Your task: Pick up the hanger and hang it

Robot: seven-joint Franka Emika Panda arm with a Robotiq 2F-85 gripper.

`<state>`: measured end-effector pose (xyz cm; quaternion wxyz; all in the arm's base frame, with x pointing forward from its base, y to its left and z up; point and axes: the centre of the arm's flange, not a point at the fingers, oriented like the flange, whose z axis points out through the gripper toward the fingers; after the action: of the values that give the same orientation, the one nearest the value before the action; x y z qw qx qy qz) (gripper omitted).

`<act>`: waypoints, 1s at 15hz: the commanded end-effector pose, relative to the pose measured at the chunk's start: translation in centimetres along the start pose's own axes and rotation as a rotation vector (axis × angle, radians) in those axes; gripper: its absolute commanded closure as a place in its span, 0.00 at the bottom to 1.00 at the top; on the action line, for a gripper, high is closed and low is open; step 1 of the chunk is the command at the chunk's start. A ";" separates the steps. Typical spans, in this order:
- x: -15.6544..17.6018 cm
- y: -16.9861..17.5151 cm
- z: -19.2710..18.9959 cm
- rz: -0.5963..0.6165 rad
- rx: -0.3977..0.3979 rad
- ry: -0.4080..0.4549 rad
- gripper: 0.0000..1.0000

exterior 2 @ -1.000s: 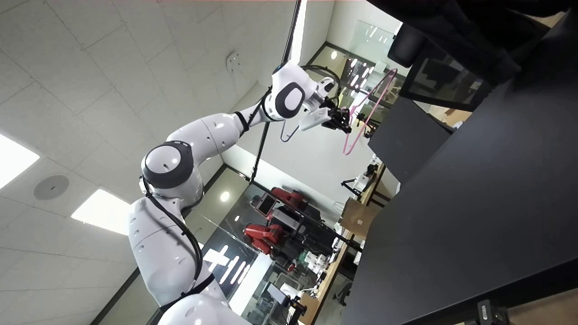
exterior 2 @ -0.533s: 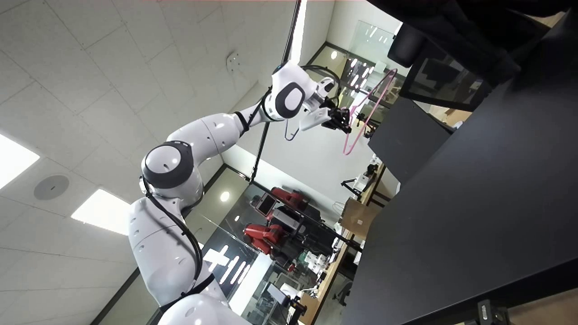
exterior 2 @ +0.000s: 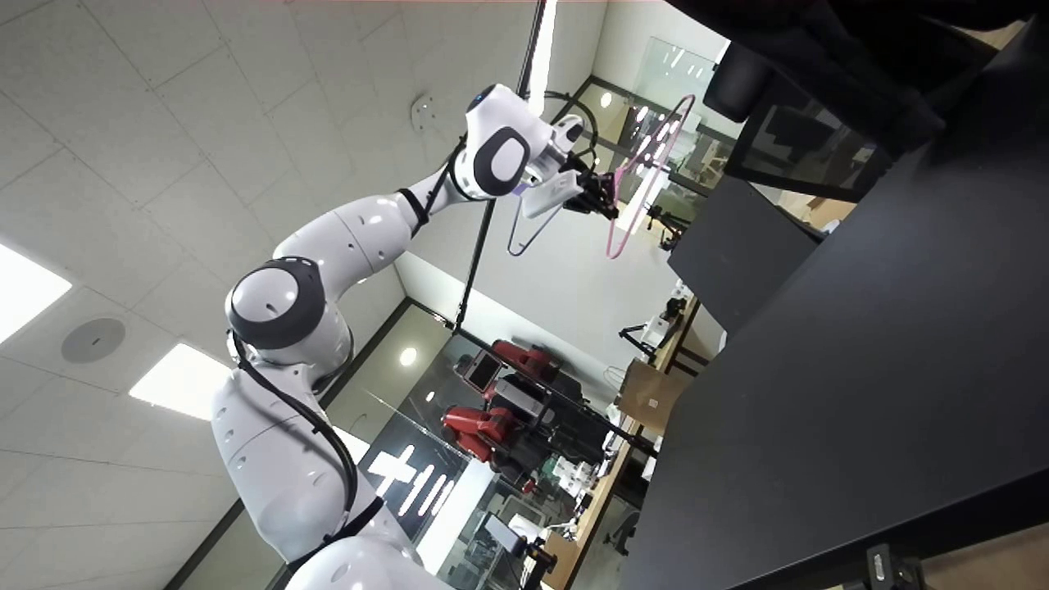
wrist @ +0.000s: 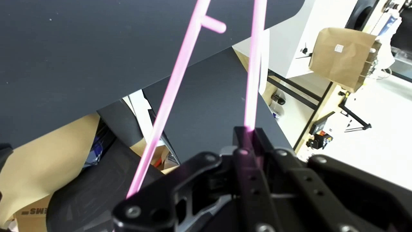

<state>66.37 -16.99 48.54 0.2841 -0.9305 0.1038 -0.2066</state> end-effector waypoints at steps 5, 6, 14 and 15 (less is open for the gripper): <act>-2.3 -0.9 -11.6 -0.058 0.112 0.038 0.98; -2.6 -0.9 -12.6 -0.072 0.130 0.045 0.98; -2.6 -1.1 -14.9 -0.340 0.430 0.037 0.98; -2.5 -1.2 -15.0 -0.355 0.456 0.044 0.98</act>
<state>57.45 -22.03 59.09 0.4160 -0.8621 -0.0717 -0.2804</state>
